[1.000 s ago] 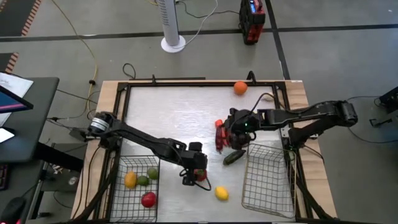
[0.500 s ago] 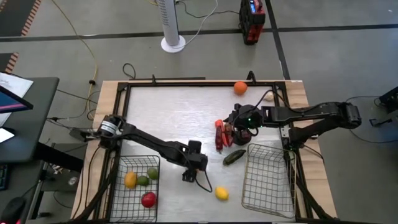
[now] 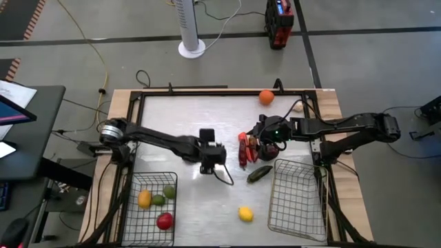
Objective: Sort produce into baskets
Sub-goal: Put the red tomato into the black wire basket
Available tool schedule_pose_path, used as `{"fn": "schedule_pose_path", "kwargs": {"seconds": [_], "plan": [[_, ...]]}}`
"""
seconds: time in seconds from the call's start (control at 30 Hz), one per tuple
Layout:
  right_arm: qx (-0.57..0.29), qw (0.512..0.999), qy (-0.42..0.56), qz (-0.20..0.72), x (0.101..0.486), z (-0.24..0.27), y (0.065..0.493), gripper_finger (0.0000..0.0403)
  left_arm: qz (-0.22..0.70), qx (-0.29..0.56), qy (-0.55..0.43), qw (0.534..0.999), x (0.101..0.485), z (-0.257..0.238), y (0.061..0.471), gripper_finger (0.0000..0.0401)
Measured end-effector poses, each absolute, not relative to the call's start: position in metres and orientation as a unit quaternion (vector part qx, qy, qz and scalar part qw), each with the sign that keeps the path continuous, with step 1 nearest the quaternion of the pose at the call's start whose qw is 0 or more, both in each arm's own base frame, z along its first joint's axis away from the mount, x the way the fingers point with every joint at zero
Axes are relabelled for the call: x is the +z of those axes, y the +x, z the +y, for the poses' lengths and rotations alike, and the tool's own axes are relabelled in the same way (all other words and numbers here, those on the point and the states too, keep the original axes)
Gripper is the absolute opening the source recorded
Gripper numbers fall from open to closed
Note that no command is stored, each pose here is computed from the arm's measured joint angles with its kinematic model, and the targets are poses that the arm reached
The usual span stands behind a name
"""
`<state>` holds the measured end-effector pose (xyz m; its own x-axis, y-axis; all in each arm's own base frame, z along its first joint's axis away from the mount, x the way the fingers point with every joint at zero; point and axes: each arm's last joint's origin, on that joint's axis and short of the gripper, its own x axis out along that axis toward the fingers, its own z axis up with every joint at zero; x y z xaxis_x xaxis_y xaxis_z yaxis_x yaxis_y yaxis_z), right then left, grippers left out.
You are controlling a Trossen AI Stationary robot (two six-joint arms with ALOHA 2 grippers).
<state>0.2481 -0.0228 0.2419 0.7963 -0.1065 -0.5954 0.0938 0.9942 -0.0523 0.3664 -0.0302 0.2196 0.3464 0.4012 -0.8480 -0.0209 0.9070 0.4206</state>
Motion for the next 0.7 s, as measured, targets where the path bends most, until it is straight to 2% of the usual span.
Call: {"fn": "schedule_pose_path", "kwargs": {"seconds": [0.17, 0.33, 0.5, 0.7], "plan": [[-0.052, 0.952, -0.014, 0.302, 0.244, -0.023, 0.250, 0.0286, 0.533, 0.133, 0.120, 0.827, 0.268, -0.020, 0.330, 0.0318], [-0.048, 0.952, -0.015, 0.301, 0.244, -0.021, 0.250, 0.0285, 0.529, 0.166, 0.039, 0.832, 0.277, -0.013, 0.263, 0.0318], [-0.042, 0.960, -0.017, 0.277, 0.246, -0.021, 0.256, 0.0285, 0.501, 0.207, -0.078, 0.837, 0.261, -0.008, 0.193, 0.0318], [0.007, 0.973, -0.015, 0.232, 0.233, -0.021, 0.283, 0.0286, 0.453, 0.222, -0.160, 0.848, 0.230, -0.007, 0.160, 0.0318]]}}
